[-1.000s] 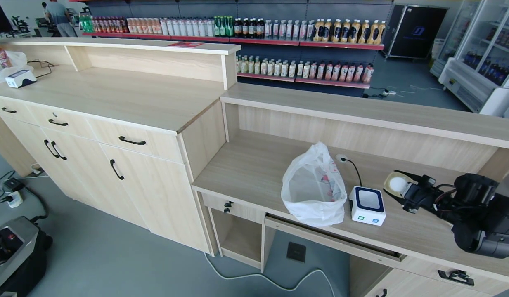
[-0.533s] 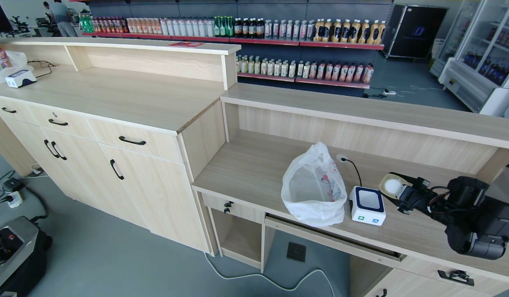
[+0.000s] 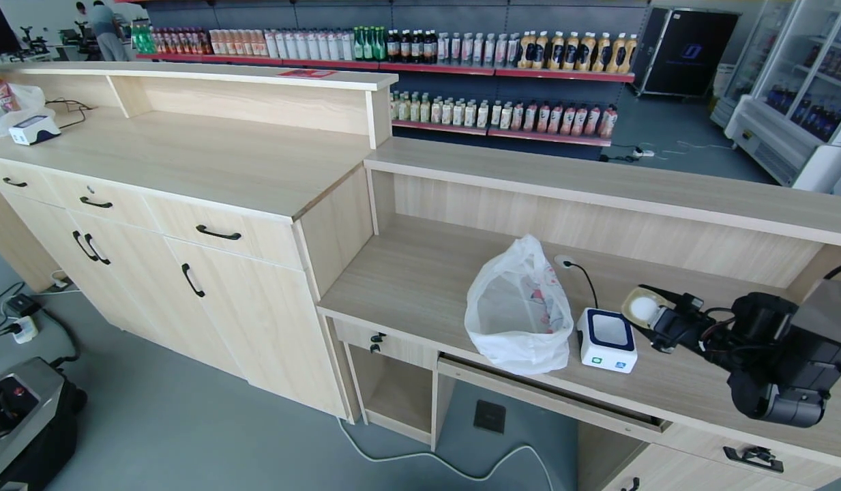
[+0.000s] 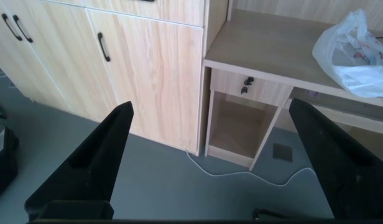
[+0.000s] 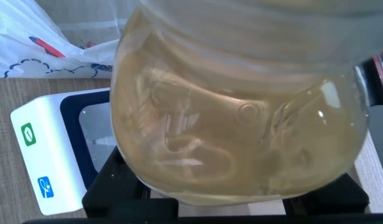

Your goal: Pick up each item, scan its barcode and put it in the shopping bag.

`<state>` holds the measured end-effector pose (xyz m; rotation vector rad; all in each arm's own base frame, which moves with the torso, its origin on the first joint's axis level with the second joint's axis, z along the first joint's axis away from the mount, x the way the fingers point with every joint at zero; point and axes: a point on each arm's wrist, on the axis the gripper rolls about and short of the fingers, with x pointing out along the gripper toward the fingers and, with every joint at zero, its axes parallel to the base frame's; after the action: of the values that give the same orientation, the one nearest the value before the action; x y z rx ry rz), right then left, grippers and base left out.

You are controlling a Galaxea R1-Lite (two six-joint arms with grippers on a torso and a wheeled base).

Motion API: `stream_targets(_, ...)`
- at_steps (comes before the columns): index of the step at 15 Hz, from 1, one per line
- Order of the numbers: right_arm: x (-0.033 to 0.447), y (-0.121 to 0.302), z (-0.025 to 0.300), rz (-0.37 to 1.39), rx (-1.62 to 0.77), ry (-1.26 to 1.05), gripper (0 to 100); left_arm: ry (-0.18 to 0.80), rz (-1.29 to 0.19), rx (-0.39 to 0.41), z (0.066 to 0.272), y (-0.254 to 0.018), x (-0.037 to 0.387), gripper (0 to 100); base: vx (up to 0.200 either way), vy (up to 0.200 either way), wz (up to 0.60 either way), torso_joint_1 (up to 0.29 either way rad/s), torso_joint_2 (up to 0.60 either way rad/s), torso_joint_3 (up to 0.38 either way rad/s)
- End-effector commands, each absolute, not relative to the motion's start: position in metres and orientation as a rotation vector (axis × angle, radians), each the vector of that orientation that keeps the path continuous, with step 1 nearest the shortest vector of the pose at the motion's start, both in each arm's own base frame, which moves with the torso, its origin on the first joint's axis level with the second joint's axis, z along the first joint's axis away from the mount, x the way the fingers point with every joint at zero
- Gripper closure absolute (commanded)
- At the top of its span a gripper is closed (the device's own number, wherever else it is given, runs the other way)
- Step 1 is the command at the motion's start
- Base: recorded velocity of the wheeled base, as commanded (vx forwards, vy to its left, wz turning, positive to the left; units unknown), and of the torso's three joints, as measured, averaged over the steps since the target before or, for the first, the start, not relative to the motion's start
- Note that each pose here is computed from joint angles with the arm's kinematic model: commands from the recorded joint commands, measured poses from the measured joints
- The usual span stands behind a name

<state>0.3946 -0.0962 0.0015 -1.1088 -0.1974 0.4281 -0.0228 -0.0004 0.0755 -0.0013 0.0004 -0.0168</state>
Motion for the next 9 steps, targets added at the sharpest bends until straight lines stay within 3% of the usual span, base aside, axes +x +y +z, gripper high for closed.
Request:
stream_targets(1,0.3952,-0.0953,-0.0019,0.433,-1.106,-0.194,100,0.002,-0.015,-0.002,0.0755,-0.0004,-0.0227,0,0.000,0.000,0.00,0.000,0.00,0.000)
stream_targets(9,0.4027,-0.0877,-0.0042,0.444,-1.110,-0.214,100,0.000,-0.017,-0.002,0.0755,-0.0004,-0.0228,0,0.000,0.000,0.00,0.000,0.00,0.000)
